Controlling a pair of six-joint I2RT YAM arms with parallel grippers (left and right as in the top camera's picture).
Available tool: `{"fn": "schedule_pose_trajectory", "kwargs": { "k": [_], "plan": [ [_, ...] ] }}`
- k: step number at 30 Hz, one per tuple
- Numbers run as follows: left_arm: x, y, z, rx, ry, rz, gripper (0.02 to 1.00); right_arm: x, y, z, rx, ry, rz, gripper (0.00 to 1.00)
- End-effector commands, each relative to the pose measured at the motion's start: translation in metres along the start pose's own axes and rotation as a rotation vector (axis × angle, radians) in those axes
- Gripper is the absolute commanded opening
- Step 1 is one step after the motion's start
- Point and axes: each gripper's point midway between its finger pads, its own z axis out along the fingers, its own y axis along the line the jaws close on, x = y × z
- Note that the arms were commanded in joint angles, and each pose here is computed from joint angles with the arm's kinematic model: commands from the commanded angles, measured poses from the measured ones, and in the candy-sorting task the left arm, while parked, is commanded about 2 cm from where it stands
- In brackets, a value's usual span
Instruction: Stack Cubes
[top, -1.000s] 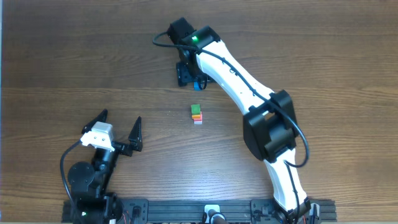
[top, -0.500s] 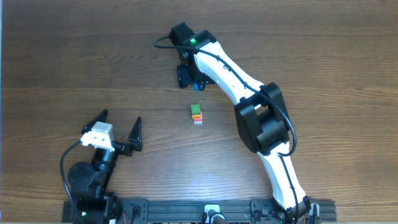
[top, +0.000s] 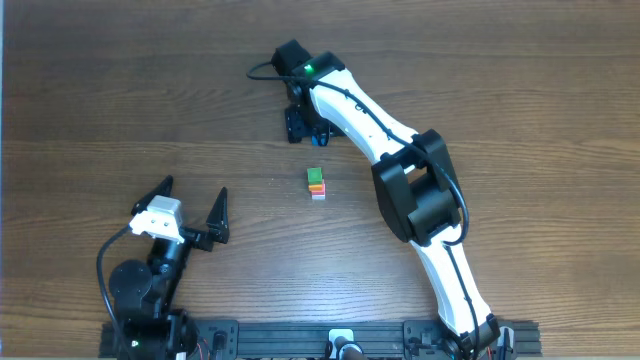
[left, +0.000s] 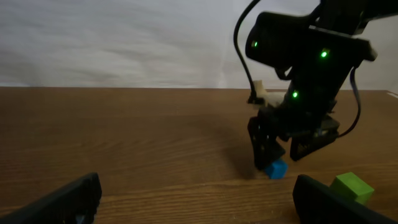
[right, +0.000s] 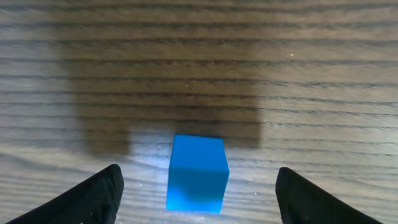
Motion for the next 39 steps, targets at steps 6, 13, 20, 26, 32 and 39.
{"fn": "schedule_pose_trajectory", "kwargs": {
  "k": [6,13,20,26,32,39],
  "plan": [
    [0.002,-0.002,0.0,0.011,0.002,0.015,0.998,-0.003,-0.001,0.008,-0.004,0.003,0.008,0.538],
    [0.002,-0.002,0.0,0.011,0.002,0.014,1.0,-0.003,0.001,0.008,-0.011,0.006,0.012,0.209],
    [0.002,-0.002,0.0,0.011,0.002,0.014,1.0,-0.003,0.0,0.008,-0.011,0.006,0.012,0.071],
    [0.002,-0.002,0.0,0.011,0.002,0.014,1.0,-0.005,0.003,-0.005,-0.022,-0.016,0.008,0.012],
    [0.002,-0.002,0.0,0.011,0.002,0.014,1.0,-0.01,0.004,-0.041,-0.049,-0.073,0.011,0.012],
    [0.002,-0.002,0.0,0.011,0.002,0.014,1.0,-0.011,0.002,-0.102,-0.088,-0.164,0.011,0.009]
  ]
}}
